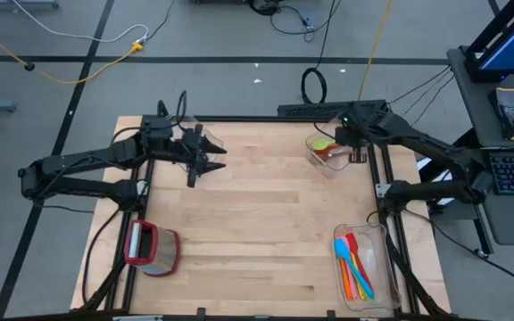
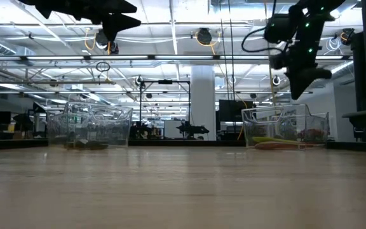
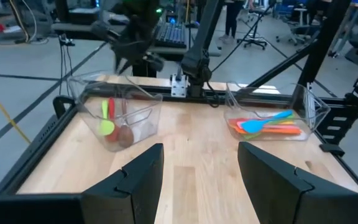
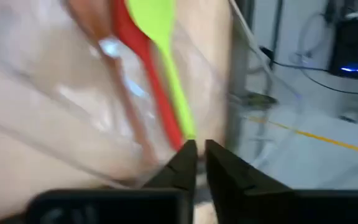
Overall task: Pick & Place Kitchen Items
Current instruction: Return To Home position
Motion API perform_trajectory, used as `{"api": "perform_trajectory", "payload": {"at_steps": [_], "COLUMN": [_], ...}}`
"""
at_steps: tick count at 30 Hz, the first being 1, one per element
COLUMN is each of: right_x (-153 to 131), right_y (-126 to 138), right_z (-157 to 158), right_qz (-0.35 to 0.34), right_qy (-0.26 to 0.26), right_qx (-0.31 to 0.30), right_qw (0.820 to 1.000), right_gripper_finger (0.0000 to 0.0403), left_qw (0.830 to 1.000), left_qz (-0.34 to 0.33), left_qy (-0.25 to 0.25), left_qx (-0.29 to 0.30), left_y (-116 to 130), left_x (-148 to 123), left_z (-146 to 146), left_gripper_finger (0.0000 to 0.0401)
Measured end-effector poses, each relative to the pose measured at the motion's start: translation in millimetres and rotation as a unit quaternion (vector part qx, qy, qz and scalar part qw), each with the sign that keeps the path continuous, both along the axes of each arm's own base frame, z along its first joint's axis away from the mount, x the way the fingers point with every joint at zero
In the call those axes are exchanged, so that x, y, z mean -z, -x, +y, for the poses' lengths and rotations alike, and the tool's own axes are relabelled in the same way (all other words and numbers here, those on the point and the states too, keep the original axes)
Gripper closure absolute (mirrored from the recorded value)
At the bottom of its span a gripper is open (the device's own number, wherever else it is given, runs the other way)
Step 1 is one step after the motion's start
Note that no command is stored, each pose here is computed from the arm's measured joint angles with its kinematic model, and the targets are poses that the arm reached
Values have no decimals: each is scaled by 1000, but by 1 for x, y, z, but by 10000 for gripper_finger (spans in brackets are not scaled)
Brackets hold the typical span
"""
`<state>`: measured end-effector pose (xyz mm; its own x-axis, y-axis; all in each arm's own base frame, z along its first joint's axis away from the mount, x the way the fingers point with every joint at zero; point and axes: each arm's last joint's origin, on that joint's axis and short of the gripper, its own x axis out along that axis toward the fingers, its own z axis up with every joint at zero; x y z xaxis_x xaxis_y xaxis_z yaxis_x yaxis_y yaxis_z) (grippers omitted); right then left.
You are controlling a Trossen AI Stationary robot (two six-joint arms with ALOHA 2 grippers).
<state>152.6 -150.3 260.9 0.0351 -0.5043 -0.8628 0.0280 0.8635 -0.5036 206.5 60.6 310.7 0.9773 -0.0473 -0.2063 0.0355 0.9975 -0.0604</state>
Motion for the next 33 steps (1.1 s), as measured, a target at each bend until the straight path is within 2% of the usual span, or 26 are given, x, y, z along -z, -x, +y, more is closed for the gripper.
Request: {"api": "perform_trajectory", "payload": {"at_steps": [3,9,14,19,27,33], "right_x": [-8,-20,-30,-39,-46,-53], "right_y": [5,6,2,-5,-12,-5], "right_z": [13,33,50,65,86,97], "right_qz": [-52,-131,-215,-278,-332,-363], "right_qy": [-31,-45,-62,-62,-90,-101], "right_qx": [15,45,60,61,59,59], "right_qw": [998,989,973,957,937,924], "right_gripper_finger": [398,398,401,402,402,402], "left_qw": [1000,999,996,992,991,988], "left_qz": [-13,-49,-75,-75,-101,-120], "left_qy": [-3,21,39,65,65,64], "left_qx": [0,-9,-34,-73,-66,-75], "left_y": [9,25,39,48,61,77], "left_x": [-1,24,44,64,81,94], "left_z": [-3,-11,-19,-27,-38,-41], "left_gripper_finger": [189,189,189,189,189,189]}}
